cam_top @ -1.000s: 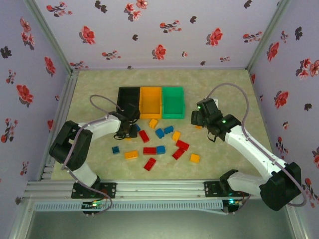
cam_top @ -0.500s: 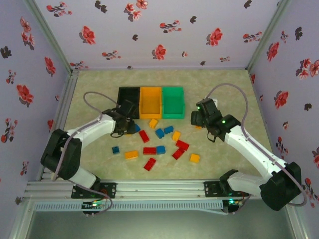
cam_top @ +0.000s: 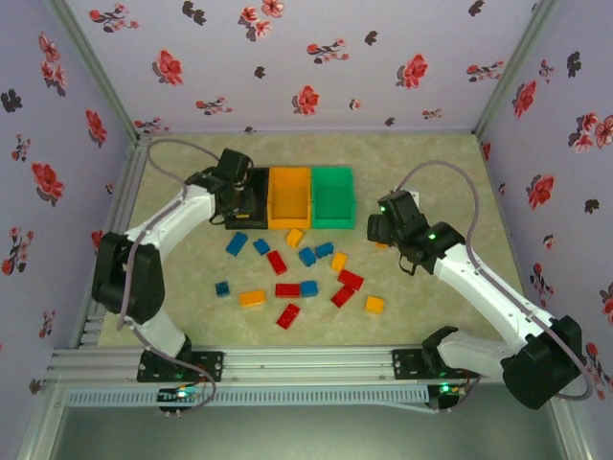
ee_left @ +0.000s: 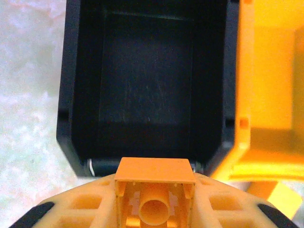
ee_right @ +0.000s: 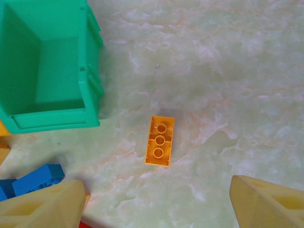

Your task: Sort the legos into containers by color

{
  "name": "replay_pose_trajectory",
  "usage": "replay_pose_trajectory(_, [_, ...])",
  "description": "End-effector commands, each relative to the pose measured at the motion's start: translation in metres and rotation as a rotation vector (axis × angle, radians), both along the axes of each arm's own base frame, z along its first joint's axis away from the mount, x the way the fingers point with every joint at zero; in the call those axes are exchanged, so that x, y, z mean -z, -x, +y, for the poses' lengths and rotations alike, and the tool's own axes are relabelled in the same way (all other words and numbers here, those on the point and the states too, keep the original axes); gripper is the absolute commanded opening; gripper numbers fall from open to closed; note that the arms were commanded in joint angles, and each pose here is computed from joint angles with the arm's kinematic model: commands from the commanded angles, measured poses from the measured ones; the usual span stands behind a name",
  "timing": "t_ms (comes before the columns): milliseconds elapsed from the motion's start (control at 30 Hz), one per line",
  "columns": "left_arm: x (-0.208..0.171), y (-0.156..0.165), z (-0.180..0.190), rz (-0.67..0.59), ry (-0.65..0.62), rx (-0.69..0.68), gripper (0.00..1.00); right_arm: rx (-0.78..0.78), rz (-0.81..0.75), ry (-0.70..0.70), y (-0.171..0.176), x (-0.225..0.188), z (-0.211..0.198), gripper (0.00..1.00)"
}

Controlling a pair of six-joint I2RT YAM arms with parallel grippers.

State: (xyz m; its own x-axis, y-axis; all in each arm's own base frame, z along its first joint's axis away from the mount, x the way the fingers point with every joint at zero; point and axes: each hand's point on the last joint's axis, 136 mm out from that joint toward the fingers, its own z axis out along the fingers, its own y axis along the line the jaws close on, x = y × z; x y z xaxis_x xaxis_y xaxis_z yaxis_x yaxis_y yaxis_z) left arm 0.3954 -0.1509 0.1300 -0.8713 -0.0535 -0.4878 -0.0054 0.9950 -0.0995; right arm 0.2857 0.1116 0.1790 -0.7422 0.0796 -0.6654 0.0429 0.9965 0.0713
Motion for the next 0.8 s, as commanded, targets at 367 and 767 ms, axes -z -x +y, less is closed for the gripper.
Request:
replay_pose_trajectory(367, [0.004, -0.073, -0.007, -0.028, 0.100, 0.062, 0.44, 0.008, 0.042, 0.017, 0.016, 0.019, -0.005, 0.81])
replay_pose_trajectory(767, [-0.024, -0.054, 0.000, -0.131, 0.167, 0.021, 0.58, -0.056, 0.086, 0.049, 0.012, 0.032, 0.016, 0.81])
